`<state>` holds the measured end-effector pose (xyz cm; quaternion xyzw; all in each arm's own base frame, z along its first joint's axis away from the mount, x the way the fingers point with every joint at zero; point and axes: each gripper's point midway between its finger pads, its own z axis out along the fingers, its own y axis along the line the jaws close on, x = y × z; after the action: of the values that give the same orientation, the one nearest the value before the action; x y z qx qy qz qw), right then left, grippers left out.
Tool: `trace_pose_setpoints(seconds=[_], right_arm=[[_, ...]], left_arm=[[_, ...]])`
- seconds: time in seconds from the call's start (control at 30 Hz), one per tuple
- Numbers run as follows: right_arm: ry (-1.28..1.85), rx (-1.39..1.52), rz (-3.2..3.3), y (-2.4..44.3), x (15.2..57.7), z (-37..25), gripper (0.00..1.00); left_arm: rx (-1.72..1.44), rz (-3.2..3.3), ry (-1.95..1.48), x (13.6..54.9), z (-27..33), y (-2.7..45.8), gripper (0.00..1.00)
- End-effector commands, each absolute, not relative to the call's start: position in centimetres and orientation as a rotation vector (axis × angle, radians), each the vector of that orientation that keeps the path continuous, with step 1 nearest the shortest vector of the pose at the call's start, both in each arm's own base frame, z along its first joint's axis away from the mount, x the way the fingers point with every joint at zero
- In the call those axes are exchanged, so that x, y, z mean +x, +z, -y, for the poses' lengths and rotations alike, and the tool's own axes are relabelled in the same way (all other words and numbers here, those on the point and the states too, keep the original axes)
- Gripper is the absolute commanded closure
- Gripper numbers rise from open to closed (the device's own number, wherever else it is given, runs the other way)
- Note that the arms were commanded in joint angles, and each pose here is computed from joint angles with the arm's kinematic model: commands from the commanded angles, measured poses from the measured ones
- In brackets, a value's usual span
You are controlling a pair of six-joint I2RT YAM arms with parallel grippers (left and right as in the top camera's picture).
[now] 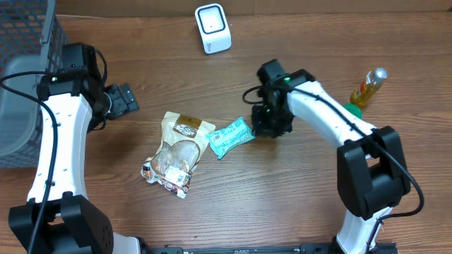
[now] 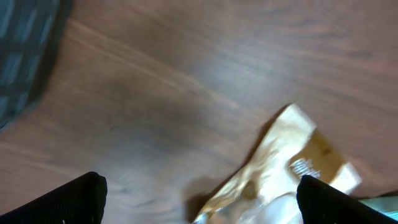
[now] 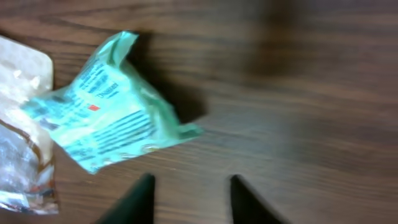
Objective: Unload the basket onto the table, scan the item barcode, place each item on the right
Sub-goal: 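Open the right gripper and raise it away toward the green jar, then move the left gripper to the mint-green packet and grasp it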
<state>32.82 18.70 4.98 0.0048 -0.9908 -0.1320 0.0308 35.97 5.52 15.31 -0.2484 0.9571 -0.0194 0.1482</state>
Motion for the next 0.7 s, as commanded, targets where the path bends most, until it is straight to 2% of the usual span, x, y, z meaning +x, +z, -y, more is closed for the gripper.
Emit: trace_pose_setpoints(seconds=[0.0, 0.03, 0.07, 0.1, 0.13, 0.23, 0.27, 0.43, 0.5, 0.57, 0.67], right_arm=[[-0.450, 0.045, 3.112, 6.8, 34.2, -18.0, 0.53], [-0.450, 0.033, 3.112, 6.8, 34.3, -17.8, 0.53], [-0.450, 0.021, 3.113, 6.8, 34.5, -17.5, 0.53], [-0.450, 0.016, 3.113, 6.8, 34.5, -17.4, 0.52], [-0.450, 0.012, 3.114, 6.8, 34.6, -17.3, 0.51], [-0.449, 0.010, 3.114, 6.8, 34.6, -17.2, 0.46], [-0.449, 0.010, 3.114, 6.8, 34.6, -17.2, 0.44], [-0.457, 0.013, 3.124, 6.8, 34.8, -17.4, 0.32], [-0.460, 0.013, 3.126, 6.8, 34.9, -17.4, 0.32], [-0.461, 0.014, 3.128, 6.8, 34.9, -17.4, 0.32], [-0.462, 0.014, 3.128, 6.8, 34.9, -17.4, 0.32]], left_arm=[[-0.823, -2.705, -0.351, 37.1, -2.4, 15.9, 0.00], [-0.824, -2.700, -0.431, 37.3, -1.5, 16.1, 0.00], [-0.808, -2.694, -0.505, 37.5, -0.7, 16.4, 0.07], [-0.799, -2.693, -0.549, 37.6, -0.2, 16.6, 0.30], [-0.788, -2.694, -0.581, 37.6, 0.3, 16.7, 0.45], [-0.762, -2.721, -0.569, 37.3, 1.2, 16.2, 0.75], [-0.749, -2.735, -0.566, 37.1, 1.6, 15.9, 0.77], [-0.650, -2.830, -0.509, 35.7, 4.4, 13.8, 0.79], [-0.591, -2.867, -0.472, 35.0, 5.7, 12.7, 0.81], [-0.522, -2.890, -0.459, 34.6, 7.3, 11.7, 0.96], [-0.415, -2.893, -0.476, 34.4, 9.7, 10.7, 0.96]])
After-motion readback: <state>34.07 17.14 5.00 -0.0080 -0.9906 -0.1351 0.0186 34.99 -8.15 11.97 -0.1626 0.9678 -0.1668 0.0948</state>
